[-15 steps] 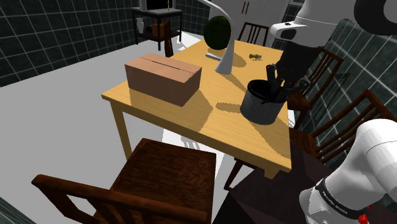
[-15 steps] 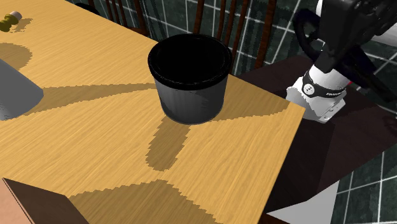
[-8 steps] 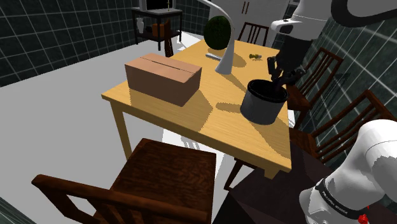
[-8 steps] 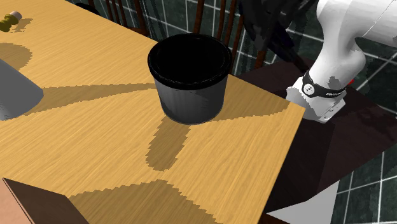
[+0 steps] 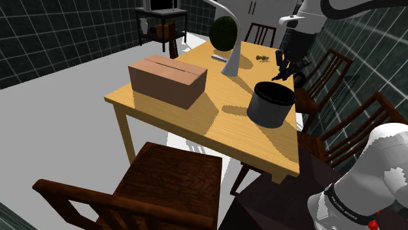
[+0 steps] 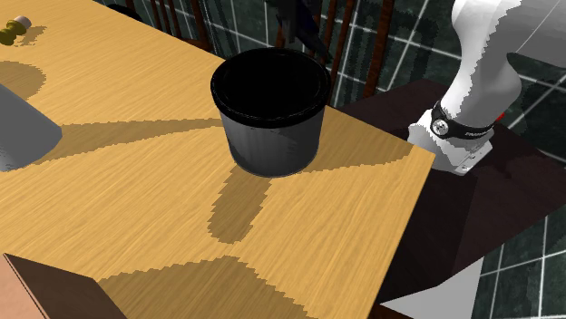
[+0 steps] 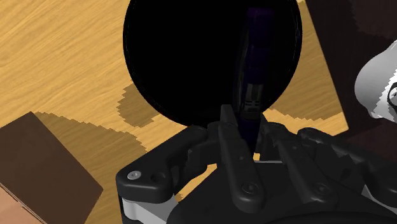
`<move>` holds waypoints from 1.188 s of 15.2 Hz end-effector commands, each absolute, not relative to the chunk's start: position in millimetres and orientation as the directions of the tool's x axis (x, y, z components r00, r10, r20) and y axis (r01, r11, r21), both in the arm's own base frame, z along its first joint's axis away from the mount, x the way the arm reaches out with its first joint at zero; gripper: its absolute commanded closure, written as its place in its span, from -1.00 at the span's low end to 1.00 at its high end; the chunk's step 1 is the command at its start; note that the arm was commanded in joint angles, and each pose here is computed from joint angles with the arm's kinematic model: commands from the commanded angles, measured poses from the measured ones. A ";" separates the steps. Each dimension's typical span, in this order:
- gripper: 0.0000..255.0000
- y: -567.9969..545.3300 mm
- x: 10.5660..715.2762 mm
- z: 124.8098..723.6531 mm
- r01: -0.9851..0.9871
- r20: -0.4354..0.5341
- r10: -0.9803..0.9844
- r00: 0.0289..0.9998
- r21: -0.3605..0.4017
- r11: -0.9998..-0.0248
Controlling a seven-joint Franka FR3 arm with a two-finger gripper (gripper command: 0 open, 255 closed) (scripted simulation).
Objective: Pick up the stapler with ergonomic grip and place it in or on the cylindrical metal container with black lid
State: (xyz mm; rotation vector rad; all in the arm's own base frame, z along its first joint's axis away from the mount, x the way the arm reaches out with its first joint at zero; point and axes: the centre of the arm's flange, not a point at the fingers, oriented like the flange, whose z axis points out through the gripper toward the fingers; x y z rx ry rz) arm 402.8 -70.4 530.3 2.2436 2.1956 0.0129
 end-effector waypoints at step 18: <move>1.00 -106.8 421.3 460.5 1.000 0.003 1.000 0.021 0.008 -0.021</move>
